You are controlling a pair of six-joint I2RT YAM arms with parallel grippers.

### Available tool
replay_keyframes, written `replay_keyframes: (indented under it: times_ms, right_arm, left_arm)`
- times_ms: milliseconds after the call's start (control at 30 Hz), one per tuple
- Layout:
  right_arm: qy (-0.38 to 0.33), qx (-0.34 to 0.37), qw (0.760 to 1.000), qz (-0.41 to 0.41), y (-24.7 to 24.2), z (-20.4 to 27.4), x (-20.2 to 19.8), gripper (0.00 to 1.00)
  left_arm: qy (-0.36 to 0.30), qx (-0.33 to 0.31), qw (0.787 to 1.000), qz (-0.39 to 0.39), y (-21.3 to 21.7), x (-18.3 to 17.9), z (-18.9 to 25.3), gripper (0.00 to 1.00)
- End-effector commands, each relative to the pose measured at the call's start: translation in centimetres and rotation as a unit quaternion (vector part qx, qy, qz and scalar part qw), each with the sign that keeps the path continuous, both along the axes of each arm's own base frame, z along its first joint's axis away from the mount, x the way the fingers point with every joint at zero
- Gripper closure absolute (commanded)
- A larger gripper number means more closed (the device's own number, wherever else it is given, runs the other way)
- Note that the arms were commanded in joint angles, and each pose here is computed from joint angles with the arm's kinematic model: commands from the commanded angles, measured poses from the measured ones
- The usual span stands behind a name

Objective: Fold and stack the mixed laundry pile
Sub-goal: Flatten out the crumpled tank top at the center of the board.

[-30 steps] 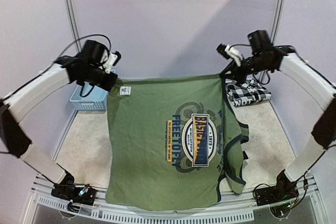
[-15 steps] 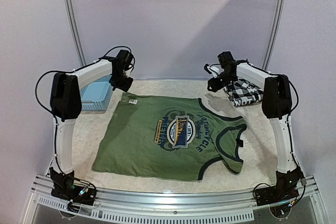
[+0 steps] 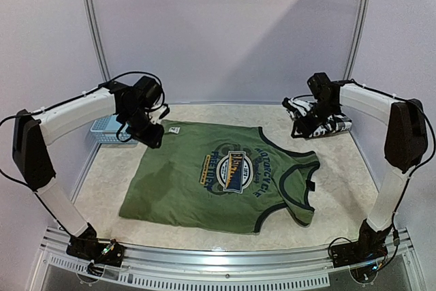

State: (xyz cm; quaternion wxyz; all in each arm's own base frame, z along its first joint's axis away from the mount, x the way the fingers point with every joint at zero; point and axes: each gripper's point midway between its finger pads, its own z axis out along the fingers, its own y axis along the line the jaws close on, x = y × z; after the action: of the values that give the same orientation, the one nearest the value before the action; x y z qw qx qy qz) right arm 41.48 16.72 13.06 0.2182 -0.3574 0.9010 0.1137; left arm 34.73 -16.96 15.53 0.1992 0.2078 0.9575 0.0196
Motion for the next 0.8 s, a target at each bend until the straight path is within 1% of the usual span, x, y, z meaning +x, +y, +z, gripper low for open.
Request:
replay_keyframes:
  times_ms: [0, 100, 233, 400, 533, 633, 767]
  right_arm:
    - [0.053, -0.042, 0.998, 0.009, -4.0, -3.1, -3.1, 0.68]
    - [0.064, -0.078, 0.995, 0.008, -5.9, -5.4, -3.0, 0.73]
    - [0.083, -0.113, 0.99, 0.004, -7.5, -8.4, -2.4, 0.78]
    - [0.086, -0.129, 0.988, -0.007, -8.3, -10.3, -1.2, 0.8]
    - [0.097, -0.145, 0.985, -0.01, -8.7, -12.1, -0.6, 0.81]
    - [0.09, -0.167, 0.982, -0.017, -9.6, -13.0, 0.4, 0.82]
    - [0.07, -0.195, 0.977, -0.042, -11.3, -13.3, 3.0, 0.83]
  left_arm:
    - [0.135, 0.015, 0.991, -0.009, 1.8, -7.6, -3.8, 0.58]
    - [0.183, 0.041, 0.982, -0.01, 3.1, -9.9, -5.7, 0.62]
    - [0.241, 0.04, 0.97, -0.006, 3.1, -12.2, -7.4, 0.66]
    - [0.274, 0.059, 0.96, 0.006, 3.5, -13.5, -9.2, 0.67]
    - [0.31, 0.091, 0.946, 0.011, 4.1, -14.3, -10.8, 0.68]
    - [0.31, 0.124, 0.942, 0.013, 4.7, -14.2, -11.4, 0.69]
    - [0.32, 0.143, 0.937, 0.012, 4.6, -14.3, -12.5, 0.71]
